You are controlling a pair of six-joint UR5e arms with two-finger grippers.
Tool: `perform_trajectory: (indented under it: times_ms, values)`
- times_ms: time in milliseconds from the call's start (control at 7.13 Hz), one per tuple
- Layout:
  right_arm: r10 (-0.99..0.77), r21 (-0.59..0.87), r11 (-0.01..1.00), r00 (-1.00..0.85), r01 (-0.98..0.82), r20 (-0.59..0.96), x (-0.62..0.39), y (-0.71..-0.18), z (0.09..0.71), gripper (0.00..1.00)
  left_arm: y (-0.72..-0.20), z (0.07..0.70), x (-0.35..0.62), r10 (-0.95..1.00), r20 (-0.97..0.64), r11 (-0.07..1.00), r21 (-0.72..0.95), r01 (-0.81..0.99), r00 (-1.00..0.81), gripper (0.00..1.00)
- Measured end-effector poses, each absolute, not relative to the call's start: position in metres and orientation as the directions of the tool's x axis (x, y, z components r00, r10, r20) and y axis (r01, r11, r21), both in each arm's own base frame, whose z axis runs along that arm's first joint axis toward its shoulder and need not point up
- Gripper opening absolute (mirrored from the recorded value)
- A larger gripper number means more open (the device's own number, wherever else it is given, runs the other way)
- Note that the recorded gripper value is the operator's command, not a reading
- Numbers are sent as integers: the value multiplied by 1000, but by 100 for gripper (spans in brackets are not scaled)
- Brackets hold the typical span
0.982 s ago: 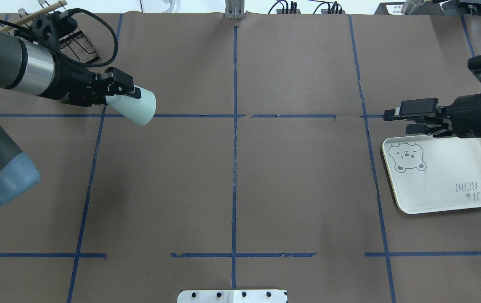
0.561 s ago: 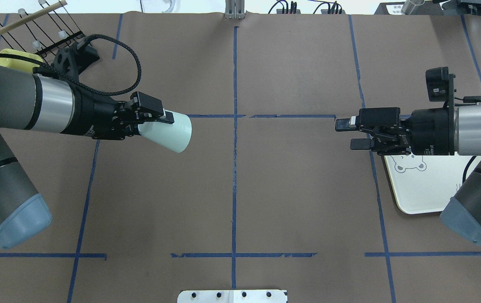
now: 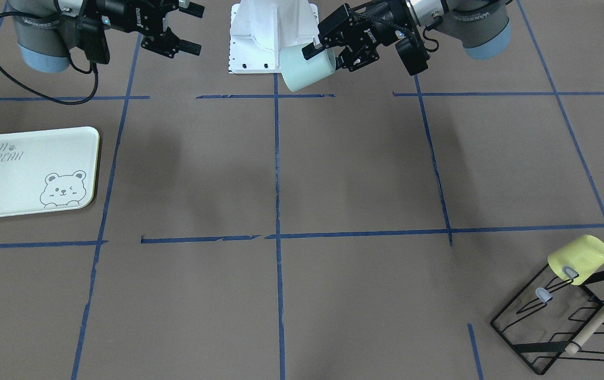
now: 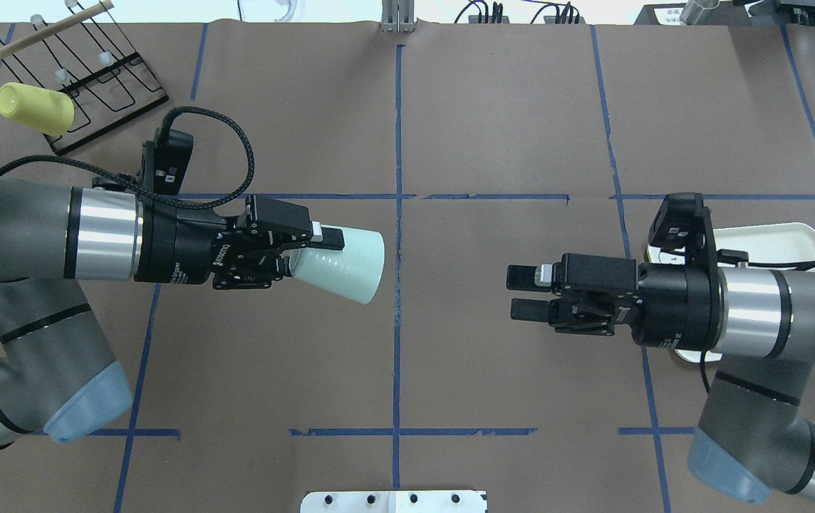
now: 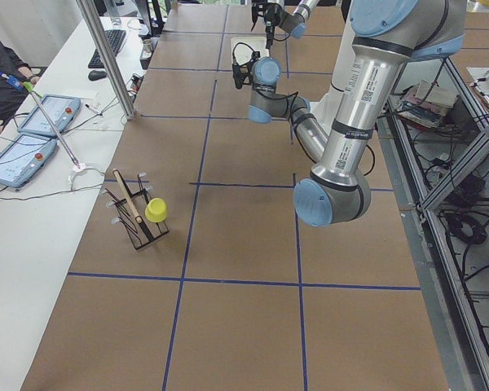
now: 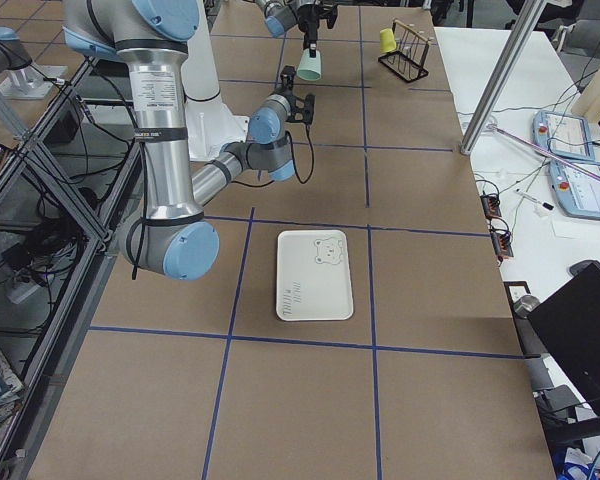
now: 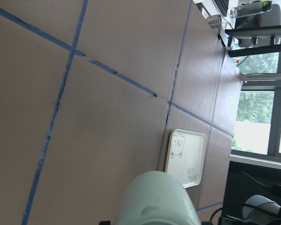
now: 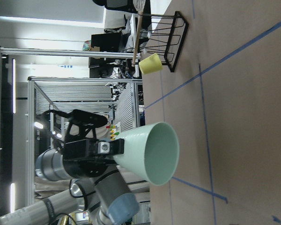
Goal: Left arm grabs green cup and hands to right arm on tray
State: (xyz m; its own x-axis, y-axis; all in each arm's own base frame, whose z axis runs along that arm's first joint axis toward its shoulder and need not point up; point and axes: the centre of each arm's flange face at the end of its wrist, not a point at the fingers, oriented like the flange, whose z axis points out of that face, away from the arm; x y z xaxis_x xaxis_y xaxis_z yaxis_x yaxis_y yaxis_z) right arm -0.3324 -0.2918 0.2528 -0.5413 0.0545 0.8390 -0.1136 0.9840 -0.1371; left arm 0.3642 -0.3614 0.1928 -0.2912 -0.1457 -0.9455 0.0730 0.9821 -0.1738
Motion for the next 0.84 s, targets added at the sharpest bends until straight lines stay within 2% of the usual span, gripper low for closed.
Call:
perform_trajectory:
  times_ms: [280,841]
  values:
    - [75,-162,983,-611,-89,788,-351,-271,235,100,-354,200,370,-160,-904,984,-177,7,-397,45]
    - [75,-173,981,-644,-90,761,-360,-270,218,99,-328,188,376,-226,-843,974,-197,-111,-487,45]
